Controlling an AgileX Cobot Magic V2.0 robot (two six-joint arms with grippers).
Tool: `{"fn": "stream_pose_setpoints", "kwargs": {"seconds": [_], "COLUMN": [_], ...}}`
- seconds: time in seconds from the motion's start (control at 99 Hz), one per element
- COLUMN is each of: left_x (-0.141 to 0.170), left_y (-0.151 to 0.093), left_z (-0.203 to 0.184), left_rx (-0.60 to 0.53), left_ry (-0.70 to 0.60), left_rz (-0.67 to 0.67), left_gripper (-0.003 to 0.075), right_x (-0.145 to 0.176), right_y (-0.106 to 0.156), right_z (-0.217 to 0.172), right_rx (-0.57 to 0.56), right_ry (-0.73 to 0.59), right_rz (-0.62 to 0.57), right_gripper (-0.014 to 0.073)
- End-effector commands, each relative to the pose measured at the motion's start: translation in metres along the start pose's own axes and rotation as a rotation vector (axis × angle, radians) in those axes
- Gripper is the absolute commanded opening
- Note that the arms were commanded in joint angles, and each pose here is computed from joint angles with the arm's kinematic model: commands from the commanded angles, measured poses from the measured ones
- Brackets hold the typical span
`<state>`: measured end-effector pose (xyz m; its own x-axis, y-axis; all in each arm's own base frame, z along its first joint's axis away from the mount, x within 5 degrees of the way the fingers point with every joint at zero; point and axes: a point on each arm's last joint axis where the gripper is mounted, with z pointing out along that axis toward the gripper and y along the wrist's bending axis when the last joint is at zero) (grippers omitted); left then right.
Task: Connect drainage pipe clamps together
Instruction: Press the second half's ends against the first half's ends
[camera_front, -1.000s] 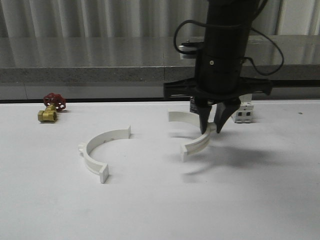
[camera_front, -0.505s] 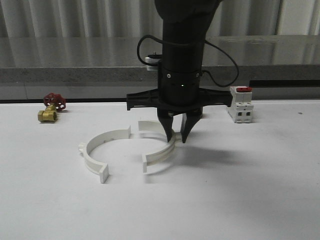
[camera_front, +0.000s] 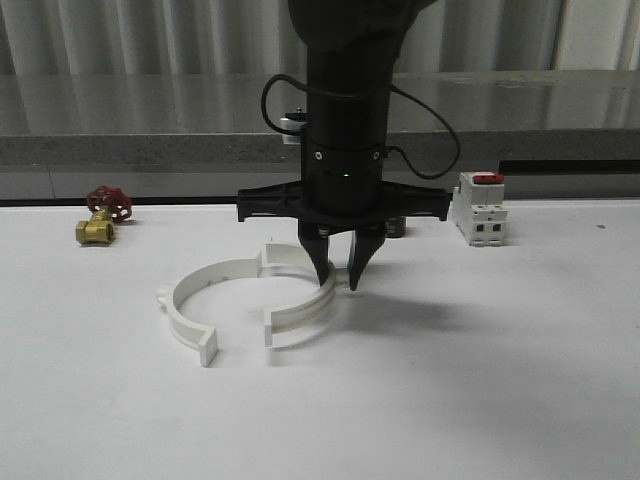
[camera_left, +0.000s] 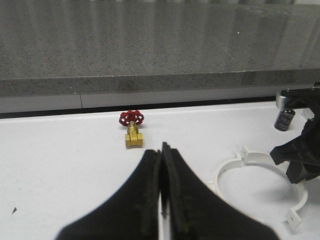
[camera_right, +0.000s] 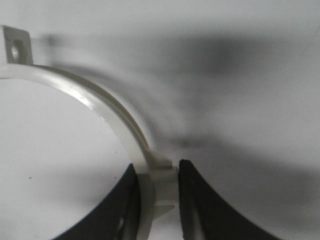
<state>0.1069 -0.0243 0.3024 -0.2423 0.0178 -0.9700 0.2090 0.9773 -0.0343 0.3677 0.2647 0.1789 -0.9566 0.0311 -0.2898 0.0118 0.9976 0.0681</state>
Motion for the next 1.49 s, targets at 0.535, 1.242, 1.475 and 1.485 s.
{"fn": "stream_pose_setpoints", "kwargs": {"seconds": [0.535, 1.242, 1.475, 1.485], "left_x": [-0.015, -0.015, -0.015, -0.015], "left_y": [-0.001, -0.001, -0.001, -0.001], "left_z": [-0.002, -0.002, -0.002, -0.002], "left_rx": [0.008, 0.008, 0.008, 0.008], "left_ry": [-0.099, -0.099, -0.099, -0.099], "left_rz": [-0.002, -0.002, -0.002, -0.002], "left_gripper": [-0.0021, -0.0021, -0.0021, -0.0021], "right_x": [-0.004, -0.001, -0.003, -0.003], "right_y": [0.011, 0.024, 0.026, 0.026], "right_z": [-0.017, -0.009, -0.009, -0.009], "right_rx": [-0.065, -0.136, -0.157, -0.157], "right_ry": [-0.031, -0.04, -0.054, -0.054], "right_rz": [0.049, 0.105, 0.11, 0.11], "right_gripper": [0.0038, 0.0161, 0.0262, 0.0265]}}
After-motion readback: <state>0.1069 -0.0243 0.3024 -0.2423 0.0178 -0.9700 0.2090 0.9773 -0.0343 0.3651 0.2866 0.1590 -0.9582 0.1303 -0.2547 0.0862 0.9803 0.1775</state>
